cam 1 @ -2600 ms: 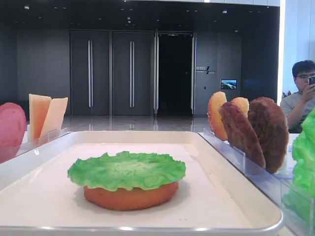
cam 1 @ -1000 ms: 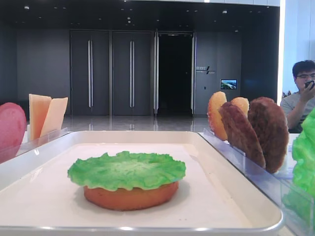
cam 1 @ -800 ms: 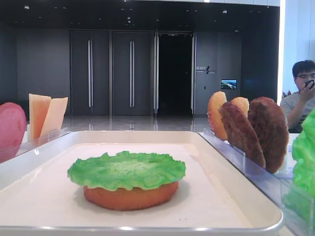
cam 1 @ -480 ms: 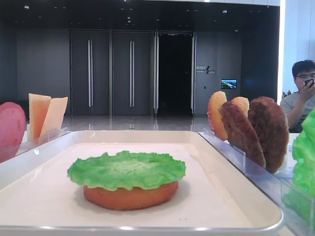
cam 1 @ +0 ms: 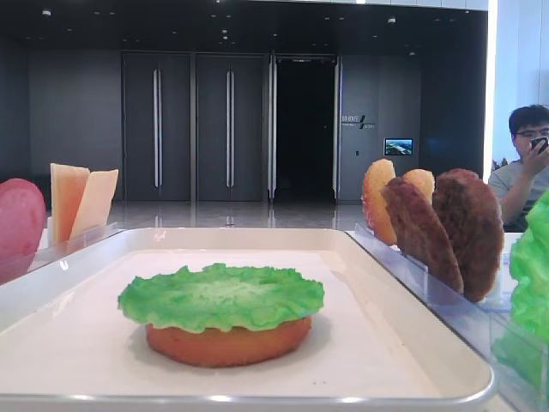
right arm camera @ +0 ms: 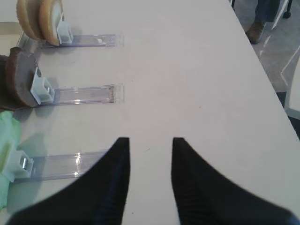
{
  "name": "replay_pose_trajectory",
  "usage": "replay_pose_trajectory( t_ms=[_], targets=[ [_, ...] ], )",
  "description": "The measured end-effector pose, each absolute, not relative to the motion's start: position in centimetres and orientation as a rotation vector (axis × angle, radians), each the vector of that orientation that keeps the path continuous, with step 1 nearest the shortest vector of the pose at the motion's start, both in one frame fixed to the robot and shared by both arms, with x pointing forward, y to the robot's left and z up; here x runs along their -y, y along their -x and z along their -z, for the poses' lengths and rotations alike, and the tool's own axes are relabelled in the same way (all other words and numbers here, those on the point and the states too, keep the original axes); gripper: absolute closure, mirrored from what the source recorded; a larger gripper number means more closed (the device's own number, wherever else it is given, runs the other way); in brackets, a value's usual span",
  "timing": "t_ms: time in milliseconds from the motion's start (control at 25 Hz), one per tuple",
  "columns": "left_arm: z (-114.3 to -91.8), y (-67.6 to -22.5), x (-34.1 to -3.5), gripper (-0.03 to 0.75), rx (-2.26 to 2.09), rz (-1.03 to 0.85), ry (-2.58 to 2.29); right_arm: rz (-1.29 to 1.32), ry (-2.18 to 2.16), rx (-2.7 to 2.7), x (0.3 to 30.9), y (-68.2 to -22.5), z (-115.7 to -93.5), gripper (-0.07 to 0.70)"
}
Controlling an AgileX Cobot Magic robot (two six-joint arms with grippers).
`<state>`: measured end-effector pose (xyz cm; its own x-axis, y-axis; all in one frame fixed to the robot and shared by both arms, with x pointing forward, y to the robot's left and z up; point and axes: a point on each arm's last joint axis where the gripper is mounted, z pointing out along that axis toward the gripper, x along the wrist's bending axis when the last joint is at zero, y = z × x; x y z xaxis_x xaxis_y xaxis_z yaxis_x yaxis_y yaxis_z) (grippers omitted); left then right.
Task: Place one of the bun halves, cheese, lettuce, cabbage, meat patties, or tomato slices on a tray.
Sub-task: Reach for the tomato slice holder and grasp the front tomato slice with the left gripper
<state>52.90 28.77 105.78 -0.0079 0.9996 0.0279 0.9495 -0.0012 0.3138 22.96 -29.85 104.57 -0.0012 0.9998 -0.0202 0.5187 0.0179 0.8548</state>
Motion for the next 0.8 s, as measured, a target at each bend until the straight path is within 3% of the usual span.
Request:
replay_pose_trajectory(
  t_ms=[440,800],
  targets=[
    [-105.4,-51.3,-18.5,0.316,-1.858,-0.314,-2.169,-0.881,-1.584,-1.604,29.8,-23.0,-104.6,0.388],
    [-104.2,-51.6,-17.6,0.316,-1.897,-0.317,-2.181,-0.881,-1.584,-1.604,29.8,-23.0,-104.6,0.388]
  ],
)
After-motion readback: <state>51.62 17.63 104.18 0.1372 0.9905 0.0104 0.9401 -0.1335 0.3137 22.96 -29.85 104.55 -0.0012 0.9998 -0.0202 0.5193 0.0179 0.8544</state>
